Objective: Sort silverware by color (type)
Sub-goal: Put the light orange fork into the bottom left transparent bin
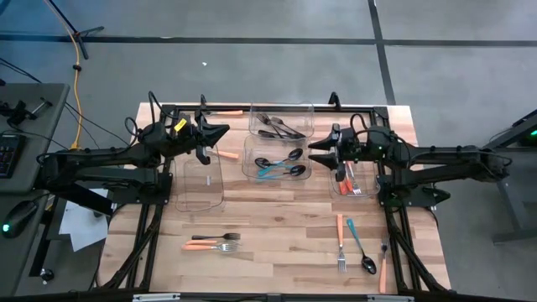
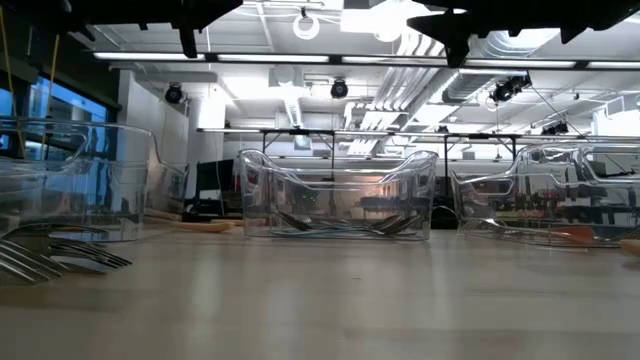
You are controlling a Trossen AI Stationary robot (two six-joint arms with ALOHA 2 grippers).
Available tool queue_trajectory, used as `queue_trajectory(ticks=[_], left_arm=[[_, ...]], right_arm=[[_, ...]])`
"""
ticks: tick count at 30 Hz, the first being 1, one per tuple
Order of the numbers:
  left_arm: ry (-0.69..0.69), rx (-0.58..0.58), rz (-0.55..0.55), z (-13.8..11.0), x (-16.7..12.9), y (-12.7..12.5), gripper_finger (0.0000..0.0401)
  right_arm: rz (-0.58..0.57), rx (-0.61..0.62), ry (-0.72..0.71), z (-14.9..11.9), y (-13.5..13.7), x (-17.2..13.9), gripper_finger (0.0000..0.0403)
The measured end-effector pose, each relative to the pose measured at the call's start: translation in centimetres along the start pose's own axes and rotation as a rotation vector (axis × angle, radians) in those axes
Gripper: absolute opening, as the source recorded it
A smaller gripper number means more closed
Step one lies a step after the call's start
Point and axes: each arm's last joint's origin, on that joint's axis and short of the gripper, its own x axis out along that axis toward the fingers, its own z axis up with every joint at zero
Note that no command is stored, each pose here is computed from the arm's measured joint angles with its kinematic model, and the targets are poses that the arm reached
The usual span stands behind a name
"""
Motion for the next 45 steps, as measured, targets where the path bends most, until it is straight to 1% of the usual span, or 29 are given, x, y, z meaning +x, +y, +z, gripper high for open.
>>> queue_trajectory(ticks=[2, 3, 4, 8, 10, 12, 17, 19, 21, 24, 26, 27, 29, 31, 32, 34, 38, 41, 43, 45], left_arm=[[-0.001, 0.000, 0.000, 0.0, 0.0, 0.0, 0.0000], [0.000, 0.000, 0.000, 0.0, 0.0, 0.0, 0.0000], [0.000, 0.000, 0.000, 0.0, 0.0, 0.0, 0.0000], [0.000, 0.000, 0.000, 0.0, 0.0, 0.0, 0.0000], [0.000, 0.000, 0.000, 0.0, 0.0, 0.0, 0.0000], [0.000, -0.001, 0.000, 0.0, 0.0, 0.0, 0.0000], [0.000, -0.022, 0.000, 0.0, 0.0, 0.0, 0.0001], [0.000, -0.027, 0.000, 0.0, 0.0, 0.0, 0.0001], [0.000, -0.027, 0.000, 0.0, 0.0, 0.0, 0.0001], [0.000, -0.039, 0.000, 0.0, 0.0, 0.0, 0.0001], [0.000, -0.052, 0.000, 0.0, 0.0, 0.0, 0.0000], [0.001, -0.053, 0.000, 0.0, 0.0, 0.0, 0.0001], [0.001, -0.053, -0.001, 0.0, 0.0, 0.0, 0.0000], [0.003, -0.052, -0.003, 0.0, 0.0, 0.0, 0.0001], [0.002, -0.053, -0.004, 0.0, 0.0, 0.0, 0.0001], [0.002, -0.052, -0.004, 0.0, 0.0, 0.0, 0.0000], [0.003, -0.052, -0.003, 0.0, 0.0, 0.0, 0.0000], [0.004, -0.052, -0.003, 0.0, 0.0, 0.0, 0.0000], [0.005, -0.052, -0.003, 0.0, 0.0, 0.0, 0.0000], [0.008, -0.051, -0.002, -0.1, 0.0, 0.0, 0.0000]], right_arm=[[0.000, 0.009, 0.000, 0.0, 0.0, 0.0, 0.0169], [0.000, 0.037, 0.000, 0.0, 0.0, 0.0, 0.0169], [0.000, 0.093, 0.000, 0.0, 0.0, 0.0, 0.0169], [0.015, 0.417, 0.027, -0.2, 0.0, 0.0, 0.0166], [0.058, 0.564, 0.088, -0.5, 0.3, 0.0, 0.0162], [0.118, 0.665, 0.161, -1.0, 1.1, 0.0, 0.0157], [0.210, 0.801, 0.348, -1.8, 4.6, 0.0, 0.0144], [0.195, 0.848, 0.465, -1.8, 6.3, -0.4, 0.0139], [0.121, 0.910, 0.607, -2.0, 7.8, -1.0, 0.0135], [-0.044, 1.005, 0.798, -2.8, 9.7, -2.2, 0.0133], [-0.167, 1.054, 0.895, -4.0, 10.6, -2.8, 0.0133], [-0.235, 1.084, 0.920, -4.6, 11.0, -3.0, 0.0133], [-0.371, 1.183, 0.943, -6.1, 11.7, -3.2, 0.0133], [-0.514, 1.276, 0.979, -7.9, 12.2, -3.1, 0.0133], [-0.583, 1.302, 1.002, -8.9, 12.4, -3.2, 0.0133], [-0.690, 1.319, 1.036, -10.6, 12.6, -3.1, 0.0133], [-0.850, 1.306, 1.135, -13.6, 13.1, -2.7, 0.0132], [-0.934, 1.275, 1.191, -15.3, 13.1, -2.3, 0.0132], [-0.981, 1.281, 1.189, -16.1, 13.1, -2.0, 0.0132], [-0.997, 1.287, 1.186, -16.9, 13.2, -1.6, 0.0132]])
